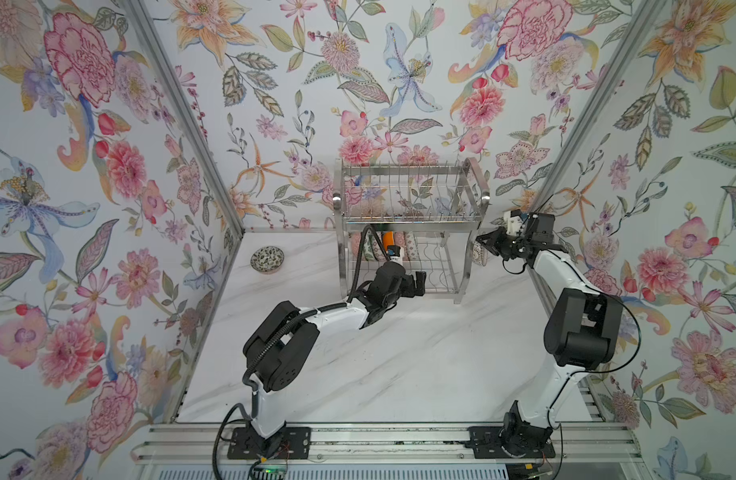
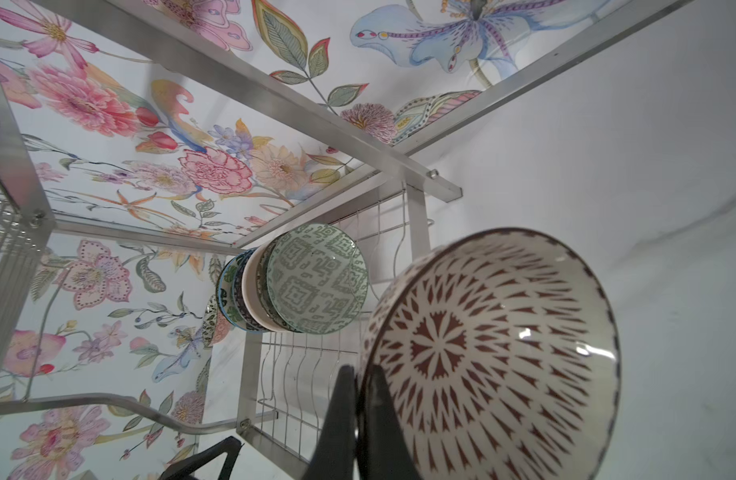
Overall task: Load the bowls into the dish rack
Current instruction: 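Carry the bowl to the rack's far side while the left gripper moves over the rack, then lower the bowl on edge at the row's end with the right gripper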
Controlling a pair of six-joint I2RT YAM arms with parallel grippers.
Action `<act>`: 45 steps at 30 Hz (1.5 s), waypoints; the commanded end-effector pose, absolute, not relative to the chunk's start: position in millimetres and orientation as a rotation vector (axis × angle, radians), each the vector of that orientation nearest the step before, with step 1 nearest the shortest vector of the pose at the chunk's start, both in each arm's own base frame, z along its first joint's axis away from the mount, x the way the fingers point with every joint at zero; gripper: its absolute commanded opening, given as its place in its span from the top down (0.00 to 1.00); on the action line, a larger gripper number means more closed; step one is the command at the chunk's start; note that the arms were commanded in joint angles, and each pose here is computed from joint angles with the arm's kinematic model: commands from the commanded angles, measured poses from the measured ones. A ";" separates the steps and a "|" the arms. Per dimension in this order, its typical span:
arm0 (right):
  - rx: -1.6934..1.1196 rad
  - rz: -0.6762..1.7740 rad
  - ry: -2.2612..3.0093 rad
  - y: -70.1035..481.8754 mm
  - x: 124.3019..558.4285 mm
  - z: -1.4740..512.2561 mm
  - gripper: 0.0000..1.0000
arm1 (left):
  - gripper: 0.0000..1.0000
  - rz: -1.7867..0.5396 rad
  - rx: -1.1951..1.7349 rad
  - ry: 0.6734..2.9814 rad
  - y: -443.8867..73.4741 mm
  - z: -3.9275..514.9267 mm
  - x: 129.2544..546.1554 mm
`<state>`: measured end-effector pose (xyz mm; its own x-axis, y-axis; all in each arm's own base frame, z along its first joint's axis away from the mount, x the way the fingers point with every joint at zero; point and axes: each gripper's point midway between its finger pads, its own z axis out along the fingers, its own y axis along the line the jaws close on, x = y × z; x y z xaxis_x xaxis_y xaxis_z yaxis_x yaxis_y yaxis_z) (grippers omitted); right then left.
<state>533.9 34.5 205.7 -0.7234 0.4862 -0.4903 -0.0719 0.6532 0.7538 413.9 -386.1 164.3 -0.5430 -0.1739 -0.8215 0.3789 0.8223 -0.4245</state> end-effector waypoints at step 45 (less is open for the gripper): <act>-0.010 1.656 1.870 126.1 558.9 225.2 1.00 | 0.01 -0.496 0.160 1.960 -388.6 162.1 424.0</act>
<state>562.5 118.5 199.5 -0.8217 0.4187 -0.3867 -0.3052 0.2499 0.9189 423.0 -383.7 162.9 -0.4539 -0.1274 -0.8819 0.3295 0.8955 -0.2990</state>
